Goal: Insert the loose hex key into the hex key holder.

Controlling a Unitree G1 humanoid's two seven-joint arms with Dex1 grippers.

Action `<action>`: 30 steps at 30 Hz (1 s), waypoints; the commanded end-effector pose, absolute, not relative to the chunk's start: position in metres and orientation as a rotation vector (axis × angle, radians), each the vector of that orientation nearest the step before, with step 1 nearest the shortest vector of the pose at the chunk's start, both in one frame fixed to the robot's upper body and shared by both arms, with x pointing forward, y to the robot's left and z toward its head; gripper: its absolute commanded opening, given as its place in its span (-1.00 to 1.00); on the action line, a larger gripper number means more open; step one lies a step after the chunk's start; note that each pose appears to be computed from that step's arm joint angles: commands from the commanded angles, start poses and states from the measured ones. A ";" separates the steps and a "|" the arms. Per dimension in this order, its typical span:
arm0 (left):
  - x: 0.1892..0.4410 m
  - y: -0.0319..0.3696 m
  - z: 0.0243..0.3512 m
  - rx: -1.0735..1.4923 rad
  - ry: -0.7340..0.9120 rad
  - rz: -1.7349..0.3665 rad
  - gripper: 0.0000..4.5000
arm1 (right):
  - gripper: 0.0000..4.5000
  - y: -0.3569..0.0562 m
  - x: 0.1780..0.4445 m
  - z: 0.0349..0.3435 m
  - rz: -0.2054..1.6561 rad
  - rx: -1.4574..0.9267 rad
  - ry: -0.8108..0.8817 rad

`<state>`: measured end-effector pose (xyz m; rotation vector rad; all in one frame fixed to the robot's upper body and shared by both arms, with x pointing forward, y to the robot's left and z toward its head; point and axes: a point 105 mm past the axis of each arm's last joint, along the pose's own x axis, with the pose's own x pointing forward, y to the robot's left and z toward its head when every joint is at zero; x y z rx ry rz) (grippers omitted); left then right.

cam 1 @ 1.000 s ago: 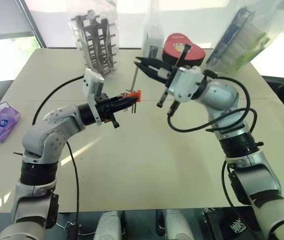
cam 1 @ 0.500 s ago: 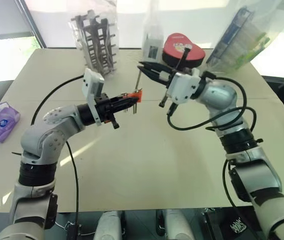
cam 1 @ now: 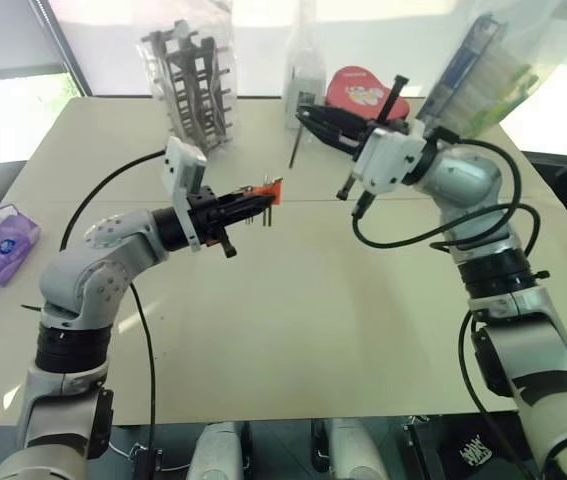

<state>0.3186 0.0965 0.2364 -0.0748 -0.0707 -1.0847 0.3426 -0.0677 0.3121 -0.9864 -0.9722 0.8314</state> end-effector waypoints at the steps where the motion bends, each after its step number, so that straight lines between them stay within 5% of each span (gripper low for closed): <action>1: 0.318 0.100 0.249 -0.051 -0.133 -1.077 -1.00 | -0.99 -0.065 0.327 0.332 0.842 -0.986 -1.049; 30: 0.313 0.094 0.252 -0.048 -0.146 -1.104 -1.00 | -0.99 -0.051 0.320 0.320 0.940 -0.937 -1.018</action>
